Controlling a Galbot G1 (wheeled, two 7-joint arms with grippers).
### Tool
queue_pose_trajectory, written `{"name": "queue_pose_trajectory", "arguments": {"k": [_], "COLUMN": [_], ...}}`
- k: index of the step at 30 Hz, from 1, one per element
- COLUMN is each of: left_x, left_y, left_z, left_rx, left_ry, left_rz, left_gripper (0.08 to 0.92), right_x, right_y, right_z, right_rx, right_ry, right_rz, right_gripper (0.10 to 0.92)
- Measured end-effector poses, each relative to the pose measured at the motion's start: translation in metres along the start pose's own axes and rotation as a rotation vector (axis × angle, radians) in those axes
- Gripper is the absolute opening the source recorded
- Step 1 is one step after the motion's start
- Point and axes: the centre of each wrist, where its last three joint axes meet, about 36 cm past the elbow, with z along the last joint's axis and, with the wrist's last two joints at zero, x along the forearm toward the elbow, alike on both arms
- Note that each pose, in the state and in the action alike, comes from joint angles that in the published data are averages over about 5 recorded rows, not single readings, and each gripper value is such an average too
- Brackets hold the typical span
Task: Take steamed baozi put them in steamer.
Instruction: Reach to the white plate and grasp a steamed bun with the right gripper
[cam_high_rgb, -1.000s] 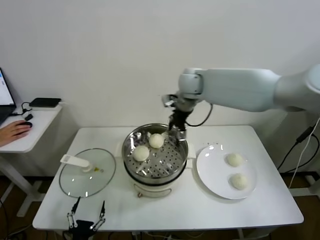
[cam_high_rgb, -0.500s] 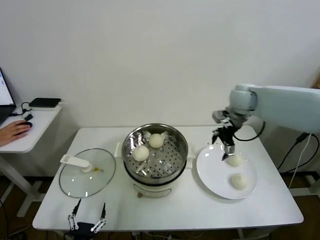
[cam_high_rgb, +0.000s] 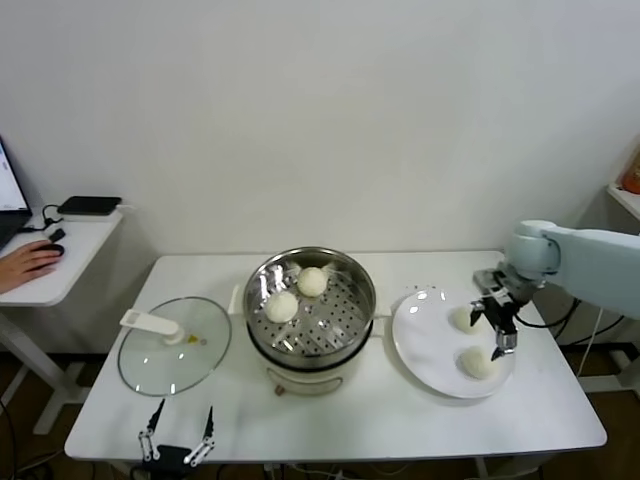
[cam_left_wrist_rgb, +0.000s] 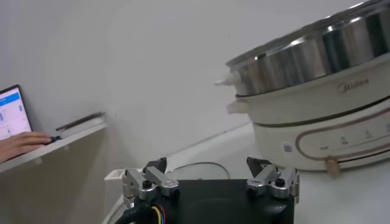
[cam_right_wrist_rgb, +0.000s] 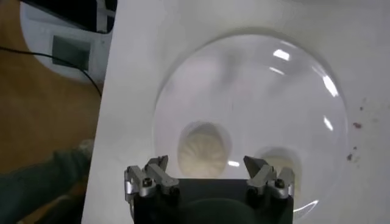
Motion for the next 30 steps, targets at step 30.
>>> {"name": "queue_pose_trajectory", "arguments": {"k": [30], "left_x": [0.000], "left_y": [0.003], "left_z": [0.005], "left_rx": [-0.006], "left_ry": [0.007], "left_rz": [-0.004], "left_gripper": [0.823], "right_x": [-0.073], "right_y": [0.003], "right_z": [0.013], "right_rx": [-0.046], "right_ry": [0.012], "right_rz": [0.001], "right_gripper": [0.747]}}
